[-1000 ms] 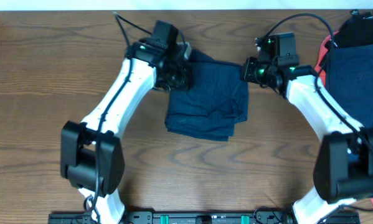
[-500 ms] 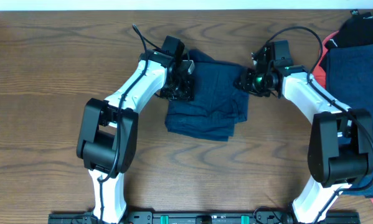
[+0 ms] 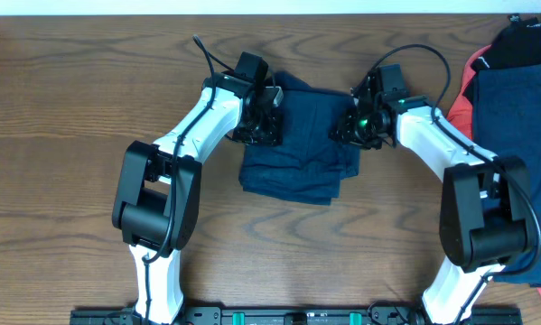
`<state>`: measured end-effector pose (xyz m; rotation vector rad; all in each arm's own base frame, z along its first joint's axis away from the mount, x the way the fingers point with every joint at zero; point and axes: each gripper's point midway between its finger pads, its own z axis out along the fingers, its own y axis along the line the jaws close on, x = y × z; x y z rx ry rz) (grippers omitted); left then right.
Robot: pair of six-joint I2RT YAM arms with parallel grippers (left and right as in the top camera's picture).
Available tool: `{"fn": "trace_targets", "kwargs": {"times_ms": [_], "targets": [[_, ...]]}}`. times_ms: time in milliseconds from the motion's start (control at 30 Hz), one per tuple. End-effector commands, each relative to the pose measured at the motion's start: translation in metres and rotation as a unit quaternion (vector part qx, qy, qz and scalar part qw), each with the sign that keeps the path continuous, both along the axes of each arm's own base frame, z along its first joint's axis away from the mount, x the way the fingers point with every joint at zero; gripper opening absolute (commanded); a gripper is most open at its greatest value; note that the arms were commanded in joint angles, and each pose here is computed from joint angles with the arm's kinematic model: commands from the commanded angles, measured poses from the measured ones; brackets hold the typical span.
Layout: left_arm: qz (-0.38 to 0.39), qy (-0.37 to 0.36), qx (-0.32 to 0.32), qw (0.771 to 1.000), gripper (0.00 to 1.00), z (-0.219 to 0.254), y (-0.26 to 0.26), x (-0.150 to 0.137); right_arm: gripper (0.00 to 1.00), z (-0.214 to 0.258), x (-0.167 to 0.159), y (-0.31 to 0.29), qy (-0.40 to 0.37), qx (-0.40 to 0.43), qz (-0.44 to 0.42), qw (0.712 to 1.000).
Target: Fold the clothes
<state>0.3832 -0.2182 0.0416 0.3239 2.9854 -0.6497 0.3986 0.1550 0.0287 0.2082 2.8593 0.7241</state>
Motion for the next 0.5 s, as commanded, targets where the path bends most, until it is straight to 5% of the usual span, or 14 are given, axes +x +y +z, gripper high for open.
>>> {"fn": "trace_targets", "kwargs": {"times_ms": [0,100,200,467], "targets": [[-0.007,0.009,-0.002,1.0,0.29,-0.007,0.001,-0.003,0.28,-0.015,-0.003,-0.001,0.018,-0.012,-0.003,1.0],[-0.007,0.009,-0.001,1.0,0.29,-0.007,0.001,-0.003,0.22,-0.016,-0.002,-0.006,0.016,-0.021,-0.008,1.0],[-0.004,0.005,0.014,1.0,0.3,-0.01,0.006,-0.001,0.03,-0.017,-0.001,-0.008,0.015,-0.025,-0.01,1.0],[0.011,0.01,0.044,0.999,0.29,-0.014,0.025,0.0,0.01,-0.015,0.005,-0.02,0.013,-0.033,-0.026,0.999]]}}
